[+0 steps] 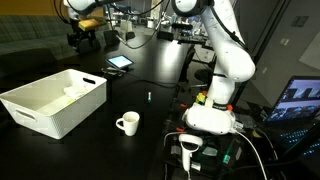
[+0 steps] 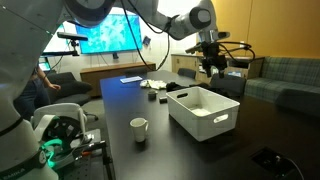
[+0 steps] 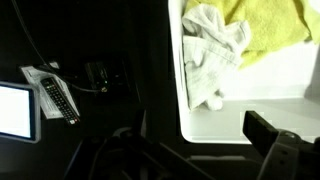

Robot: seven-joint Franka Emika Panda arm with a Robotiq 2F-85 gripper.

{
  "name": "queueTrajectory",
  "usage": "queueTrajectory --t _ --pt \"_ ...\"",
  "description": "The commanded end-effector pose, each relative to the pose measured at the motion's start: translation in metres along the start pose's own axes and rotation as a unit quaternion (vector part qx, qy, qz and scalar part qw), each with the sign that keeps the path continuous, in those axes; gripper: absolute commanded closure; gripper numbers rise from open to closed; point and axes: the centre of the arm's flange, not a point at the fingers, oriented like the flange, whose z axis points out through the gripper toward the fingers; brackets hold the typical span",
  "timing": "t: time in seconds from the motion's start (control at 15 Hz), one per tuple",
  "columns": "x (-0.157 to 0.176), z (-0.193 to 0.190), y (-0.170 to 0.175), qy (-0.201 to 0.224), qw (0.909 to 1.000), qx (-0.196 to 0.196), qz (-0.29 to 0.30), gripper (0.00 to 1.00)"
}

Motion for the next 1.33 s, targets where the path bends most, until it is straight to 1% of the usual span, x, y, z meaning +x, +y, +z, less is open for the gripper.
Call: queueTrajectory --t 0.0,0.2,0.27,0.53,0.8,0.93,1.13,1.27 --pt "-0.066 0.034 0.048 -0.045 0.9988 0.001 -0.019 0.00" --pt "-0.095 0.078 0.074 -0.100 0.9949 0.009 0.008 0.00" --pt "-0.107 0.094 0.082 -0.116 0.9930 0.017 0.009 0.00" --pt "-0.162 0.152 0.115 -0.168 0.9814 0.066 0.064 0.00" --pt "-0.225 0.203 0.147 -0.197 0.9651 0.125 0.119 0.00" --pt "-0.260 0.224 0.164 -0.209 0.9569 0.147 0.139 0.00" --pt "-0.301 0.246 0.182 -0.228 0.9448 0.169 0.164 0.00" --pt "-0.320 0.255 0.189 -0.237 0.9384 0.179 0.176 0.00"
